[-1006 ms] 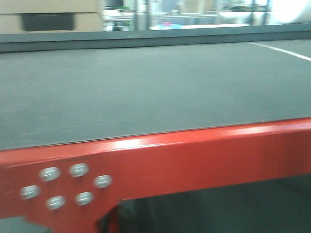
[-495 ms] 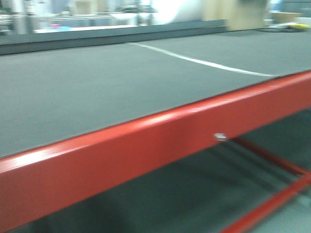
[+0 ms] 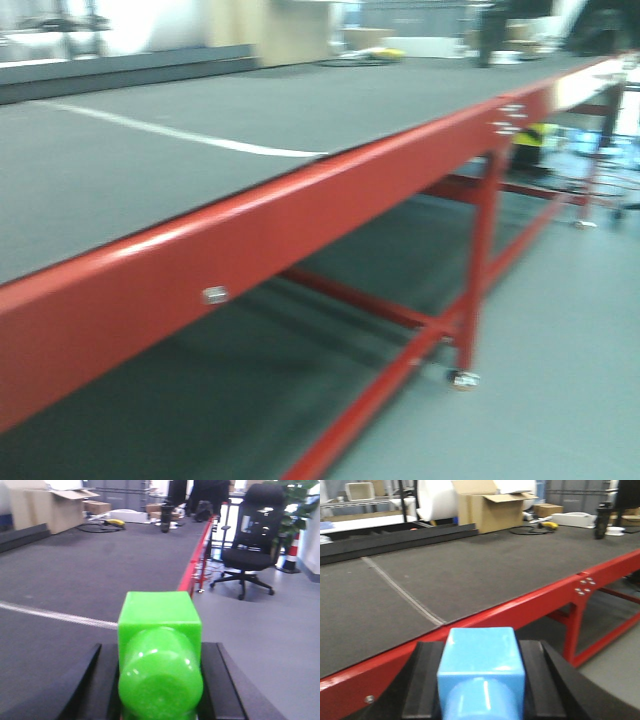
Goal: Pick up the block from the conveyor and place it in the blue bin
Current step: 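Drive the base away from the conveyor holding both blocks, then drive the base toward the shelf of blue bins, then move both held blocks over the open blue bin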
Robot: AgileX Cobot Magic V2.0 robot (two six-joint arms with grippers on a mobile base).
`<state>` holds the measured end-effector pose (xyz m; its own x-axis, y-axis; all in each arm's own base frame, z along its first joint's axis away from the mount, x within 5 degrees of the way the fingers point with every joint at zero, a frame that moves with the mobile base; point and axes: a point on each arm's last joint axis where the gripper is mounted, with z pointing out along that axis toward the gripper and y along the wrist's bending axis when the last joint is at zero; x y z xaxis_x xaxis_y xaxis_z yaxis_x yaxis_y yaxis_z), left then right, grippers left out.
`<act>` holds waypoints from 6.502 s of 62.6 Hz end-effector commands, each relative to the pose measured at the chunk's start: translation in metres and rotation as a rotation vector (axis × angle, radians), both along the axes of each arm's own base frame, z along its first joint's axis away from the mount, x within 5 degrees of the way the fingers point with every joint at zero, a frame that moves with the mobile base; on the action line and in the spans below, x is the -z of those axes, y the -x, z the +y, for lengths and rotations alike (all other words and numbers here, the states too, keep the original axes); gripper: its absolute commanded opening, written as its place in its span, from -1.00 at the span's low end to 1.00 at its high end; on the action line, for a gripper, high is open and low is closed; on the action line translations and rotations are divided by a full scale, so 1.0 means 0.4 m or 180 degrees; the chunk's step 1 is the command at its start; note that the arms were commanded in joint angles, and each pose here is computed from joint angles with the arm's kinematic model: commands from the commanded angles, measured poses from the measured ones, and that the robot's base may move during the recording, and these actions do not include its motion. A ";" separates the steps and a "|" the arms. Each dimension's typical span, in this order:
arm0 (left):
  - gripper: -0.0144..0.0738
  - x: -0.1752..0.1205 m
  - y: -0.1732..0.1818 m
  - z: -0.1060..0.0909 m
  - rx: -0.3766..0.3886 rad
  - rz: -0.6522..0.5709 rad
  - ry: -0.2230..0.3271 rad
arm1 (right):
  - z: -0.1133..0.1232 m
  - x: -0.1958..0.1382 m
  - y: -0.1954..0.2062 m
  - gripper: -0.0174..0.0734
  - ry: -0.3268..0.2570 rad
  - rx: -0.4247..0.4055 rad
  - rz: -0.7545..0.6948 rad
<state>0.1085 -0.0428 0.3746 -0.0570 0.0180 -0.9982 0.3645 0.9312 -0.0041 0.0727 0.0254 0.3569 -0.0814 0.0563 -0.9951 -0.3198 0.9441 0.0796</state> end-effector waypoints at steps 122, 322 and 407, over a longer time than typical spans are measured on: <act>-0.92 -0.005 0.003 -0.001 0.0019 -0.0061 0.0003 | -0.001 -0.011 0.003 -0.95 0.0014 0.0000 -0.0096; -0.92 -0.005 0.003 -0.001 0.0019 -0.0061 0.0003 | -0.001 -0.012 0.003 -0.95 0.0011 0.0001 -0.0103; -0.92 -0.005 0.003 -0.001 0.0019 -0.0061 0.0003 | -0.001 -0.012 0.003 -0.95 0.0011 0.0001 -0.0103</act>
